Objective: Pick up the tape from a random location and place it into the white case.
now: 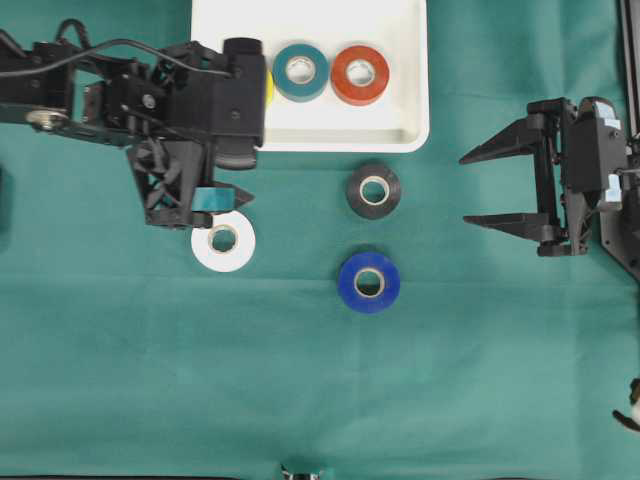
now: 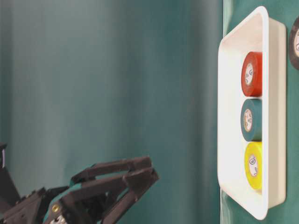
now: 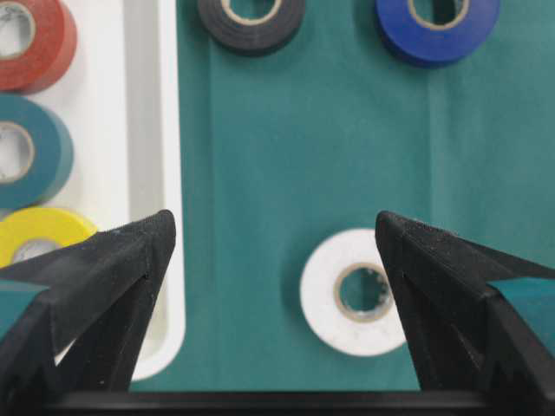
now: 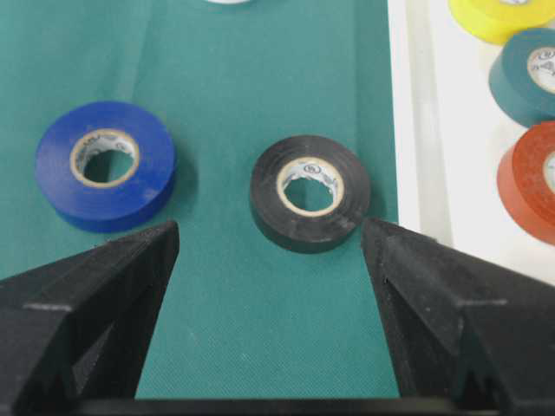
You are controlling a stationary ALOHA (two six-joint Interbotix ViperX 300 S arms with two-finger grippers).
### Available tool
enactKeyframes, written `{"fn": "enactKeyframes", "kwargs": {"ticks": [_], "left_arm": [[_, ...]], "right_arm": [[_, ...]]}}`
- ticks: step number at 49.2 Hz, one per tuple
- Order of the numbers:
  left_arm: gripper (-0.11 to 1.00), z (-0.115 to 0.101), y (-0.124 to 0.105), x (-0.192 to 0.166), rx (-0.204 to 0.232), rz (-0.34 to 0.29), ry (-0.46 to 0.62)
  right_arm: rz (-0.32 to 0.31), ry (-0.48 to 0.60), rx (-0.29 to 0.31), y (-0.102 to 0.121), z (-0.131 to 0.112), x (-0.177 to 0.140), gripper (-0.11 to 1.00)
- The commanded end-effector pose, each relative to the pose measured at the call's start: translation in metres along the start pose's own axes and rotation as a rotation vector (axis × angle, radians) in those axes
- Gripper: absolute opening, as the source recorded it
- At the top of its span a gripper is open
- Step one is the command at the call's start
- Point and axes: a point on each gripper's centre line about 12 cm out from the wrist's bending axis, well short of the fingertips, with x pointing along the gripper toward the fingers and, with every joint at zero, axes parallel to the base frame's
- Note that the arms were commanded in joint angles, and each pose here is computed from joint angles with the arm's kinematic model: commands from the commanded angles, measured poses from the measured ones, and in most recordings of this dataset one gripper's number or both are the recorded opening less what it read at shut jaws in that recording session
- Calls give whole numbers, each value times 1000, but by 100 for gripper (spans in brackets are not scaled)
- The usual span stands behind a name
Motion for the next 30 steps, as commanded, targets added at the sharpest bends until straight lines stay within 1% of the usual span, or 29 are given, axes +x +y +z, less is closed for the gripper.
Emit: {"fn": "enactKeyframes", "kwargs": {"ticks": [1, 9, 19, 25, 30], "left_arm": [[99, 3, 1, -19, 0, 6, -75], [99, -6, 0, -33, -1, 14, -199], [99, -24, 0, -55, -4, 29, -375], [99, -35, -1, -66, -8, 32, -441], [99, -46, -2, -68, -10, 31, -468]], "right_arm": [[0, -28, 1, 1, 12, -1, 82], [-2, -27, 1, 0, 13, -2, 82], [-2, -28, 1, 0, 13, -2, 82], [-2, -28, 1, 0, 13, -3, 82], [-3, -27, 1, 0, 13, -3, 82]]}}
